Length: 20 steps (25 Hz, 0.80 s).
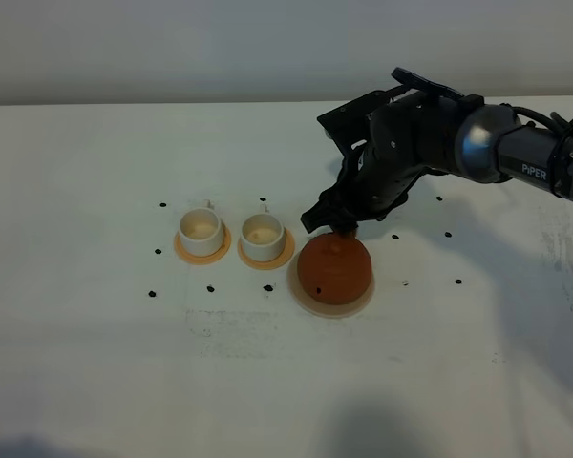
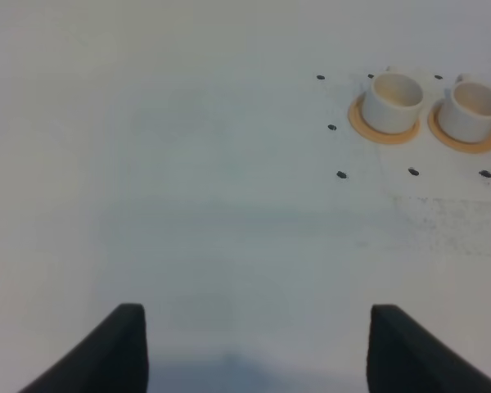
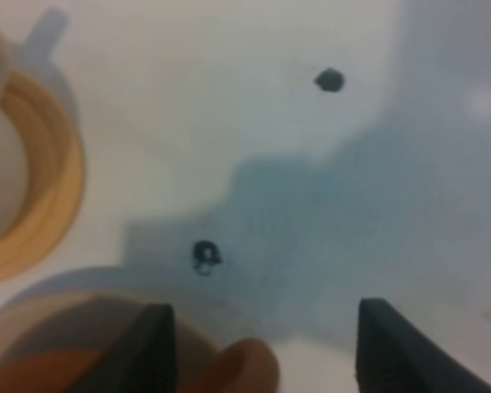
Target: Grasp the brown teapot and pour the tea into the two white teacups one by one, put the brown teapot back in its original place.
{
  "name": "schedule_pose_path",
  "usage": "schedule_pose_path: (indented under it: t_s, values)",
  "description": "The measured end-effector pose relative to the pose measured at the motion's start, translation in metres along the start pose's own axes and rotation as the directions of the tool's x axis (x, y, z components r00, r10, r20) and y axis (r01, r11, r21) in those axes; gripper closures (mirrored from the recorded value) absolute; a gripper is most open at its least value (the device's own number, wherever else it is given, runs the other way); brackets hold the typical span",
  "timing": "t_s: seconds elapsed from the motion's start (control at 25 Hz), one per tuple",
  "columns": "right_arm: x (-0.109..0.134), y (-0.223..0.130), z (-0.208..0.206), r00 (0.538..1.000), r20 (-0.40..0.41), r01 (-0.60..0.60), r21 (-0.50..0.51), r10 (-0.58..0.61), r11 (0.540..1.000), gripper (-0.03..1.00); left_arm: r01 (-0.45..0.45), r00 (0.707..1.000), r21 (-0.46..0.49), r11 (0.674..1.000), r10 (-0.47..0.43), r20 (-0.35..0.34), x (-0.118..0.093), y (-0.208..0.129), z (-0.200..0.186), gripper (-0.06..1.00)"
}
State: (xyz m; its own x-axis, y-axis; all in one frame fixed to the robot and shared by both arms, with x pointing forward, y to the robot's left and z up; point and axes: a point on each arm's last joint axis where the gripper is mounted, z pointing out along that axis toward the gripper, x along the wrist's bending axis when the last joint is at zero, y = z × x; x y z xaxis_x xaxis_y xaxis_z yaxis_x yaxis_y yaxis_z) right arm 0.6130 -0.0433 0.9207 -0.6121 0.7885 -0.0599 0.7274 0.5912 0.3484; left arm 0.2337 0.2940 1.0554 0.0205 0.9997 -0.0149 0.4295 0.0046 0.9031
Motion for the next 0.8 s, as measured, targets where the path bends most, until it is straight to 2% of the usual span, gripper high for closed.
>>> schedule_pose_path:
  t_s: [0.2, 0.8]
  values:
    - [-0.0025, -0.0003, 0.0000, 0.999, 0.028, 0.023, 0.004, -0.023, 1.000, 0.50, 0.000, 1.000, 0.000, 1.000, 0.000, 0.000, 0.0000, 0.0000, 0.0000, 0.36]
    - [-0.0042, -0.0034, -0.0017, 0.999, 0.038, 0.029, 0.048, -0.031, 0.998, 0.50, 0.000, 1.000, 0.000, 1.000, 0.000, 0.000, 0.0000, 0.0000, 0.0000, 0.36]
